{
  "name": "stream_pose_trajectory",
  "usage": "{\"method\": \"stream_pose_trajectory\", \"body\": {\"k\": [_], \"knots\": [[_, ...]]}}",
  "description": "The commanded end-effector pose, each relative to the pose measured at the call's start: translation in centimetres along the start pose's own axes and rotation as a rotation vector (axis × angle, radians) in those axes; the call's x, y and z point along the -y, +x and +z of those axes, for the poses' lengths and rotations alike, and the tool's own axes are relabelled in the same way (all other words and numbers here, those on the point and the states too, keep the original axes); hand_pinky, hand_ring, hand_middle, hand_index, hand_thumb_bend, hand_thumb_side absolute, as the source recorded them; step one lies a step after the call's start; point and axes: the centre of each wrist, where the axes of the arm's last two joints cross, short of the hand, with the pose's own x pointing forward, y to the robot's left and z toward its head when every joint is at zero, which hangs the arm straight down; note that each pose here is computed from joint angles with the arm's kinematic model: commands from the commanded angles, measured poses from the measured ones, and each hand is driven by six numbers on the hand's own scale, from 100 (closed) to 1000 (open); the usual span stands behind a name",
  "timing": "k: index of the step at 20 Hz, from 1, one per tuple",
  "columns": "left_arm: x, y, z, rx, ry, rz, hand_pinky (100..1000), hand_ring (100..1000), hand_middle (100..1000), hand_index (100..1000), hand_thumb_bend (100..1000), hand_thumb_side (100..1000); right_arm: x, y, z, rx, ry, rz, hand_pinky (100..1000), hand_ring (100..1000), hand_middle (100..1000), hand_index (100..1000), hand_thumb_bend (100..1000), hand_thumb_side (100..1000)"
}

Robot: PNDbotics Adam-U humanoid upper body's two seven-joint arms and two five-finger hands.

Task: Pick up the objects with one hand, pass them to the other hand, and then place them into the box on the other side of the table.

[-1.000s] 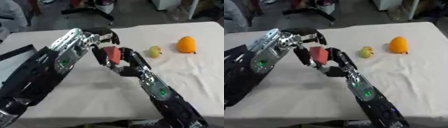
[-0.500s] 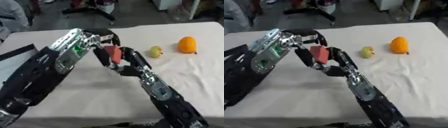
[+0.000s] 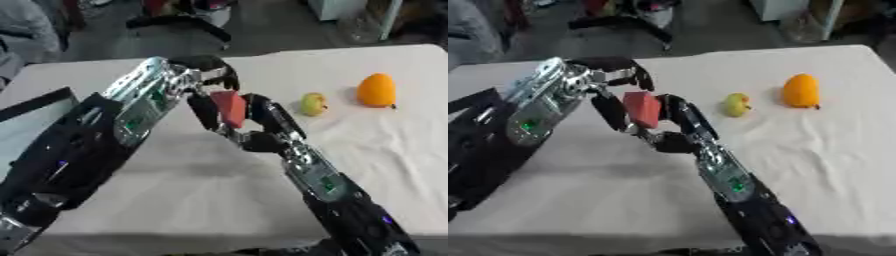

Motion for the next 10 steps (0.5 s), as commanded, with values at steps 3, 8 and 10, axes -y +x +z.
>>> {"method": "stream_pose_trajectory", "body": {"k": [3,8,10], "knots": [[-0.60,-0.51,0.02,-0.016,0.032,0.003,887,837,740,803,451,167,0.22,0.94,-0.72,0.047,0.005,0.000,719,628,529,560,100,100],[-0.50,-0.52,-0.08,-0.015,0.047,0.014,861,802,690,755,407,144,0.22,0.88,-0.69,0.048,0.008,-0.002,719,628,530,559,100,100],[-0.44,-0.56,-0.15,-0.016,0.051,0.014,845,780,664,734,369,133,0.22,0.85,-0.68,0.049,0.008,-0.003,719,627,531,559,100,100]]}}
